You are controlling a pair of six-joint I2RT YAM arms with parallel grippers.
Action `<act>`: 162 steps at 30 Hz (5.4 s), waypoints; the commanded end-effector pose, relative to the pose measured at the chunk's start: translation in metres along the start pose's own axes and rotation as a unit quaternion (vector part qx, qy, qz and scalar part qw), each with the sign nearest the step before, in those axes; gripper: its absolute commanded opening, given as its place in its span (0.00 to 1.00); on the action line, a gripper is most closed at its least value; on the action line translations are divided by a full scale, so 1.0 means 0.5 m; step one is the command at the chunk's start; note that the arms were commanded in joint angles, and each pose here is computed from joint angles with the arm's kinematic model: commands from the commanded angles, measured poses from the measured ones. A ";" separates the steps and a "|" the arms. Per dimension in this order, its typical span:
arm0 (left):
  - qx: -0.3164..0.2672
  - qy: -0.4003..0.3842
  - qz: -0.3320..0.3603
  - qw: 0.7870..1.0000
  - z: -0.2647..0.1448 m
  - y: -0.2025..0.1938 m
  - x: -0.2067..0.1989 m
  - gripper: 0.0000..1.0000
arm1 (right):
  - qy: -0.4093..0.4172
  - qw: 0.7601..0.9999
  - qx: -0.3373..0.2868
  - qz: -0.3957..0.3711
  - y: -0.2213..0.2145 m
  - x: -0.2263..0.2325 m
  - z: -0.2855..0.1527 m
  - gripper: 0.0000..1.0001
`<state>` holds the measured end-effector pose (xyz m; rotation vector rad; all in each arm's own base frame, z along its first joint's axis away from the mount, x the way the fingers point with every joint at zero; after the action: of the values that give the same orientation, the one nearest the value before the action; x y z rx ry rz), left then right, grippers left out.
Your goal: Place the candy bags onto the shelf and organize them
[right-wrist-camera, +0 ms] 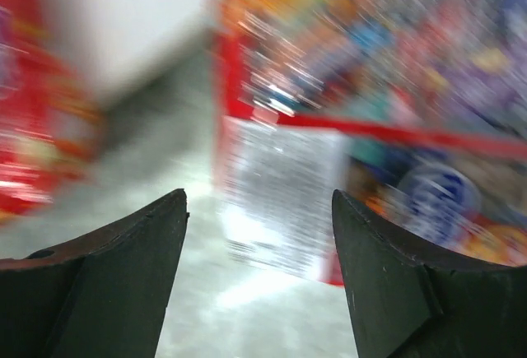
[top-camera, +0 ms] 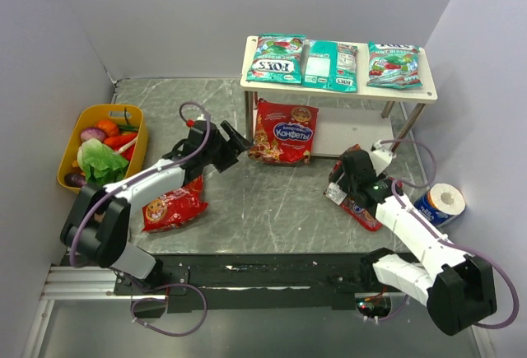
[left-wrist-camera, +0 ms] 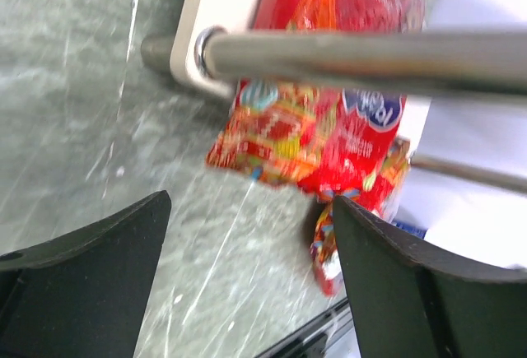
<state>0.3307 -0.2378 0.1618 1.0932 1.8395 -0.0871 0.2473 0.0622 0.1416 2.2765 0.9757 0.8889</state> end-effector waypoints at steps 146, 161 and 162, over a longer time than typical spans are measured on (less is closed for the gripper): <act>0.204 0.017 0.267 0.942 0.131 -0.277 0.086 0.40 | 0.109 0.948 0.149 0.259 -0.277 -0.030 0.045 0.88; 0.168 0.016 0.275 0.947 0.090 -0.242 0.055 0.37 | 0.158 0.951 0.117 0.240 -0.213 0.000 -0.005 0.00; 0.154 0.005 0.279 0.948 0.075 -0.227 0.031 0.38 | 0.152 0.954 0.115 0.232 -0.207 -0.003 -0.013 0.00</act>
<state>0.2899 -0.3264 0.0736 1.7410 1.4889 -0.0828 0.2071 0.1440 0.0763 2.7558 0.6290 1.5699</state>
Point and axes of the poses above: each gripper's point midway between its finger pads, its own z axis out along the fingers, its own x axis along the line the jaws close on, y = z × x, the point moved 4 cm from there along -z, back along the fingers, and after that the axes turned 4 degrees about z, right-handed, at the moved point
